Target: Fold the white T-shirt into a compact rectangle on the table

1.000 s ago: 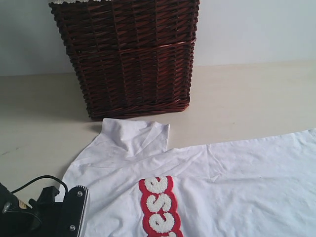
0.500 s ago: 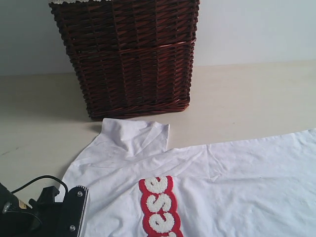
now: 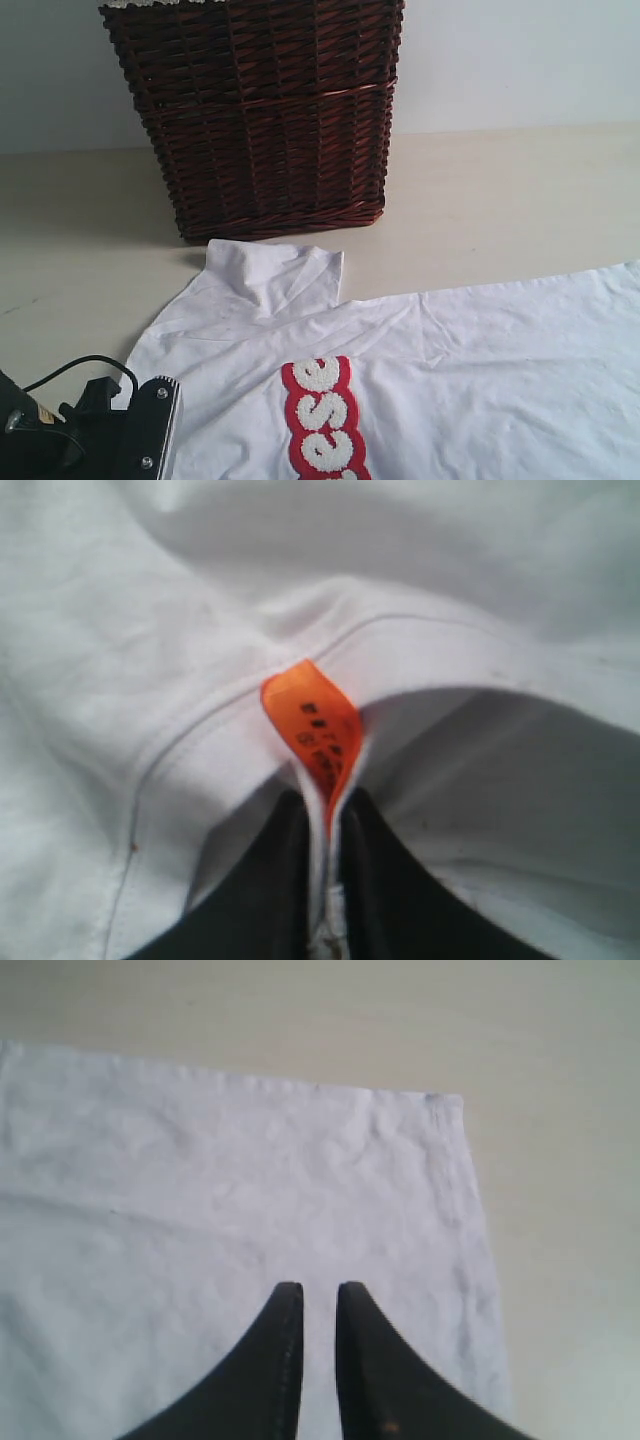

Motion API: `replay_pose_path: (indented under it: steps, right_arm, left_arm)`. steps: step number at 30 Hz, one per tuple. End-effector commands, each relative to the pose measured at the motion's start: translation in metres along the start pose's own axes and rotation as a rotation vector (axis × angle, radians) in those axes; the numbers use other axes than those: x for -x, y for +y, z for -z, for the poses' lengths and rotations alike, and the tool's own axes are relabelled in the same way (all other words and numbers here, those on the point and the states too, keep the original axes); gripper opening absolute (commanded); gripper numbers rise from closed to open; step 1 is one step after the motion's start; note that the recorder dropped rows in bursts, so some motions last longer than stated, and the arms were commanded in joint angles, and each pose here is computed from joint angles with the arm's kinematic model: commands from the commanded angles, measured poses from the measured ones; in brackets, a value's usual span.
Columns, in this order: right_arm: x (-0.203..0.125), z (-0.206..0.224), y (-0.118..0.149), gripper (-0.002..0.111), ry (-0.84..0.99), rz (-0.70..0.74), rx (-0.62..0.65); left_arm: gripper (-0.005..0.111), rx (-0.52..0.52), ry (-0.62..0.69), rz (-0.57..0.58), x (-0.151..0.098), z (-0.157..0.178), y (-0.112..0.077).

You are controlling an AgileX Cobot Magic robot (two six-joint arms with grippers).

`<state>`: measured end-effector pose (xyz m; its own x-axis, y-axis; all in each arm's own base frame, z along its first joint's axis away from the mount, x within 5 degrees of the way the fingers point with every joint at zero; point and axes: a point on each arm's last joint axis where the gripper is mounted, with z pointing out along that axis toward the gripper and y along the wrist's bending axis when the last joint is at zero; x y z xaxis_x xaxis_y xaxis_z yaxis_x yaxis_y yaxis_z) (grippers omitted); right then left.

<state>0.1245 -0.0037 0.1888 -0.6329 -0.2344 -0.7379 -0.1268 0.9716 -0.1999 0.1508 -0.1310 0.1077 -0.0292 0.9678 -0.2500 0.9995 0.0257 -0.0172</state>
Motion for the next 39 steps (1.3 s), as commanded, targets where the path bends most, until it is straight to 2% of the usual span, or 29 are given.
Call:
replay_pose_path:
  steps: [1, 5, 10, 13, 16, 20, 21, 23, 24, 26, 28, 29, 30, 31, 32, 34, 37, 39]
  right_arm:
    - [0.037, -0.035, -0.008, 0.013, 0.083, 0.354, 0.036]
    - [0.052, -0.051, -0.014, 0.012, 0.182, 0.561, 0.085]
    - [0.046, -0.044, -0.037, 0.000, 0.342, 1.112, 0.204]
    - [0.033, -0.038, -0.054, 0.000, 0.410, 1.330, 0.319]
    - [0.023, -0.033, -0.066, 0.000, 0.412, 1.385, 0.387]
    - [0.019, -0.032, -0.068, 0.000, 0.351, 1.337, 0.439]
    - [0.017, -0.033, -0.070, 0.000, 0.358, 1.283, 0.482]
    - [0.012, -0.034, -0.073, 0.000, 0.413, 1.310, 0.575]
    - [0.010, -0.034, -0.074, 0.000, 0.433, 1.330, 0.592]
    - [0.011, -0.037, -0.080, 0.002, 0.451, 1.380, 0.537]
    - [0.016, -0.039, -0.082, 0.014, 0.434, 1.358, 0.459]
    - [0.016, -0.039, -0.079, 0.029, 0.408, 1.346, 0.484]
    - [0.012, -0.047, -0.080, 0.050, 0.418, 1.330, 0.525]
    - [0.009, -0.053, -0.081, 0.064, 0.430, 1.328, 0.554]
    - [0.000, -0.068, -0.084, 0.086, 0.459, 1.342, 0.601]
    - [-0.013, -0.082, -0.089, 0.095, 0.525, 1.419, 0.658]
    - [-0.024, -0.086, -0.092, 0.095, 0.592, 1.492, 0.751]
    - [-0.025, -0.092, -0.094, 0.095, 0.581, 1.508, 0.726]
  left_arm:
    - [0.000, -0.010, 0.071, -0.057, -0.013, -0.012, -0.005]
    - [0.000, -0.010, 0.071, -0.057, -0.013, -0.012, -0.005]
    - [0.000, -0.010, 0.071, -0.057, -0.013, -0.012, -0.005]
    - [0.000, -0.010, 0.071, -0.057, -0.013, -0.012, -0.005]
    - [0.000, -0.010, 0.071, -0.057, -0.013, -0.012, -0.005]
    - [0.000, -0.010, 0.071, -0.057, -0.013, -0.012, -0.005]
    - [0.000, -0.010, 0.071, -0.057, -0.013, -0.012, -0.005]
    - [0.000, -0.010, 0.071, -0.057, -0.013, -0.012, -0.005]
    - [0.000, -0.010, 0.071, -0.057, -0.013, -0.012, -0.005]
    - [0.000, -0.010, 0.071, -0.057, -0.013, -0.012, -0.005]
    - [0.000, -0.010, 0.071, -0.059, -0.013, -0.012, -0.005]
    - [0.000, -0.010, 0.071, -0.059, -0.013, -0.012, -0.005]
    - [0.000, -0.010, 0.071, -0.059, -0.013, -0.012, -0.005]
    - [0.000, -0.010, 0.071, -0.059, -0.013, -0.012, -0.005]
    - [0.000, -0.010, 0.071, -0.059, -0.013, -0.012, -0.005]
    - [0.000, -0.010, 0.071, -0.059, -0.013, -0.012, -0.005]
    - [0.000, -0.010, 0.071, -0.059, -0.013, -0.012, -0.005]
    - [0.000, -0.010, 0.071, -0.059, -0.013, -0.012, -0.005]
